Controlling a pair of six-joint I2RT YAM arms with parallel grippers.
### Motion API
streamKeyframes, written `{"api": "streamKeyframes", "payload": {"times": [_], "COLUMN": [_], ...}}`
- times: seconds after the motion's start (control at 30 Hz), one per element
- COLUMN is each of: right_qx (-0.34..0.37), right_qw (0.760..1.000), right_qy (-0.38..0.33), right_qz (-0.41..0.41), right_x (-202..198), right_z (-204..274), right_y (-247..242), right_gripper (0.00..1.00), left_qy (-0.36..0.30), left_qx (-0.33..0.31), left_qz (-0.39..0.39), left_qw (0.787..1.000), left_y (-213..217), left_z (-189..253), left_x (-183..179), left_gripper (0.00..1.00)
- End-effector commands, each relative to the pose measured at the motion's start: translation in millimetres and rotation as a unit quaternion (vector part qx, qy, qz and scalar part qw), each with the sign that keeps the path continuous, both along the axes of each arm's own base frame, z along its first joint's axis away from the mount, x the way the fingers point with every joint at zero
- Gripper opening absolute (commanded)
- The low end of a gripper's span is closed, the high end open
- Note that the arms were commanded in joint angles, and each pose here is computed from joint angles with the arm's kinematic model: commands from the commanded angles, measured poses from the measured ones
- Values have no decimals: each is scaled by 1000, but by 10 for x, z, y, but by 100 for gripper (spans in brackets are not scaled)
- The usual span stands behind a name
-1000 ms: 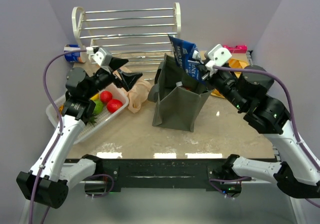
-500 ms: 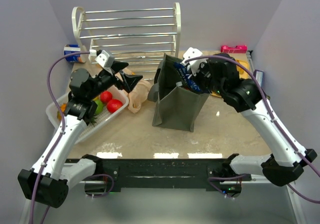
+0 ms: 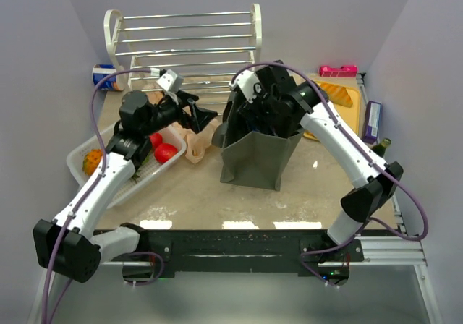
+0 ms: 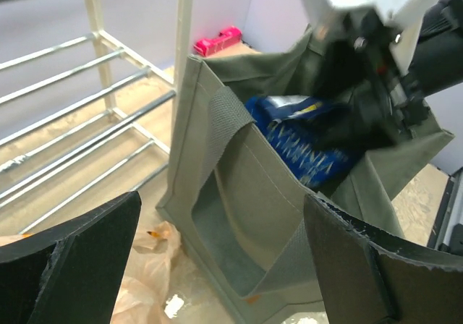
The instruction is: Place the mixed food into the grocery bags and tie them
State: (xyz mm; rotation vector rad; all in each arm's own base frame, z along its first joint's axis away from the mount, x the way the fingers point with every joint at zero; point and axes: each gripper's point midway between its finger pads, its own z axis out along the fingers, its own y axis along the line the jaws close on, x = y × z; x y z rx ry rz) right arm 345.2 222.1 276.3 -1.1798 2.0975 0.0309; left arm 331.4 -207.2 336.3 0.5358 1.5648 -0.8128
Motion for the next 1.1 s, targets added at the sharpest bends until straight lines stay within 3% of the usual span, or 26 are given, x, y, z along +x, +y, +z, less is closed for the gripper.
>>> {"api": "streamKeyframes", "payload": {"times": [0.0, 0.03, 0.13, 0.3, 0.37, 0.5, 0.67, 0.7, 0.77, 0.8, 0.83, 0.9, 0.93, 0.97, 1.03, 1.07], "right_qx": [29, 41, 80, 102, 88, 70, 63, 63, 73, 83, 84, 97, 99, 104, 124, 138], "right_qw": [997, 996, 987, 956, 936, 917, 912, 915, 918, 922, 922, 919, 916, 912, 904, 899], "right_qy": [-49, -58, -91, -132, -145, -136, -109, -100, -84, -73, -69, -76, -81, -86, -108, -119], "right_qz": [-48, -58, -102, -241, -309, -368, -389, -386, -380, -372, -372, -376, -380, -386, -394, -398], "right_x": [-22, -12, -60, -37, -25, -36, -55, -49, -35, -41, -34, -49, -52, -68, -127, -161], "right_z": [436, 506, 778, 979, 946, 732, 400, 291, 180, 135, 74, 118, 152, 202, 440, 549], "right_y": [-176, -184, -309, -769, -1043, -1299, -1378, -1350, -1306, -1257, -1243, -1249, -1271, -1294, -1359, -1387], "right_gripper": [86, 93, 98, 99, 99, 99, 99, 94, 81, 56, 37, 29, 29, 28, 23, 15], "left_qy": [-5, 0, 1, 19, 21, 35, 81, 85, 90, 93, 99, 99, 99, 88, 66, 58], "left_qx": [-14, -13, 9, 34, 30, 45, 96, 96, 91, 88, 85, 69, 64, 52, 36, 29], "left_qz": [-4, -8, 34, 65, 60, 52, 49, 42, 26, 15, -6, -29, -44, -51, -66, -76], "left_qw": [1000, 1000, 999, 997, 998, 997, 991, 991, 991, 992, 991, 992, 992, 993, 995, 995], "left_y": [-190, -262, -298, -280, -330, -487, -602, -642, -723, -776, -847, -958, -1022, -1081, -1228, -1294], "left_z": [263, 247, 226, 149, 162, 80, -267, -296, -329, -349, -377, -332, -322, -226, -47, 21], "left_x": [-6, -26, 64, 138, 146, 158, 203, 181, 153, 131, 96, 61, 33, 33, 9, -21], "left_gripper": [100, 100, 100, 100, 100, 100, 98, 97, 83, 72, 51, 29, 8, 0, 0, 0]}}
